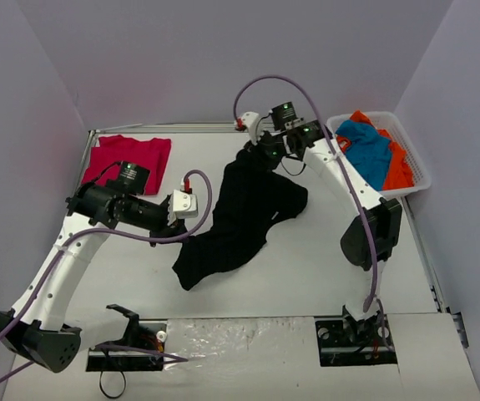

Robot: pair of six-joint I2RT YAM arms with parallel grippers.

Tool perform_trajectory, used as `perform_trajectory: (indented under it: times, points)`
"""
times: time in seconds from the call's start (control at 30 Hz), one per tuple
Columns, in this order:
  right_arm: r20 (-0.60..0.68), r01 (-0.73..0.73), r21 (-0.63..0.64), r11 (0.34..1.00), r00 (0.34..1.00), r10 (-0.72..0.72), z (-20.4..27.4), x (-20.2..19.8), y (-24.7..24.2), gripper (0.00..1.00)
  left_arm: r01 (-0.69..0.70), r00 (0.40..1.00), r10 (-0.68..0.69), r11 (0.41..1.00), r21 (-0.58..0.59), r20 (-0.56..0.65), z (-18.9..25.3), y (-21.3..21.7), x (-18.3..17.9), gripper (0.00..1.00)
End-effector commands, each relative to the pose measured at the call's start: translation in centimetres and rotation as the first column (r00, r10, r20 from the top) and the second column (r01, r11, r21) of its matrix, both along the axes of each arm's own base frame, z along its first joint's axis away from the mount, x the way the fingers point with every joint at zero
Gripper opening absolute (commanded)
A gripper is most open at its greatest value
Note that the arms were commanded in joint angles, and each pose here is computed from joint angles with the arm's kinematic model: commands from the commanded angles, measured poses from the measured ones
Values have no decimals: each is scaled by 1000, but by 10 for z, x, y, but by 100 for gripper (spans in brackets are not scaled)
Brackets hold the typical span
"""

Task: Fold and stack the t-shirts
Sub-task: Flatten out the tshirt

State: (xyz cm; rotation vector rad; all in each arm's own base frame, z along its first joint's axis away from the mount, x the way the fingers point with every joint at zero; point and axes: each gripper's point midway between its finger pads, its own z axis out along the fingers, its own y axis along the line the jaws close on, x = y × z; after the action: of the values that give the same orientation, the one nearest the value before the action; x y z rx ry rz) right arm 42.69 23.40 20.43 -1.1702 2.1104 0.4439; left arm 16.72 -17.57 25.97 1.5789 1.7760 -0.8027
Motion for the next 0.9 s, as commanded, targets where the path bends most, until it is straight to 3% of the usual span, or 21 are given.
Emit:
perform_trajectory:
  times: [0.0,0.03,0.1,0.13,0.17,0.33,0.53,0.87]
  points:
    - [-23,-158,13,987,987,158,13,-37,46,23,111,993,-114,987,-120,-21,22,-17,-17,3]
    - [-23,-195,-8,981,981,194,8,-41,51,59,115,992,-120,986,-121,-30,20,-18,-17,9]
    - [-51,-210,-56,976,977,207,-9,-47,59,66,123,991,-128,987,-102,-37,13,-19,-15,13]
    - [-56,-203,-72,977,978,199,-14,-46,56,78,134,989,-139,987,-90,-45,8,-20,-16,25]
    - [-50,-183,-112,977,983,178,-21,-40,51,82,139,989,-142,988,-73,-46,3,-19,-15,31]
    - [-78,-61,-155,986,996,49,-43,-19,4,83,166,983,-170,985,-52,-69,-10,-24,-17,44]
    - [-150,87,-170,982,982,-113,-76,-7,-63,81,122,992,-124,992,-44,-32,-21,-26,-3,45]
    - [-302,47,-118,992,950,-81,-124,-11,-59,77,-8,999,7,1000,20,45,-36,-17,26,32]
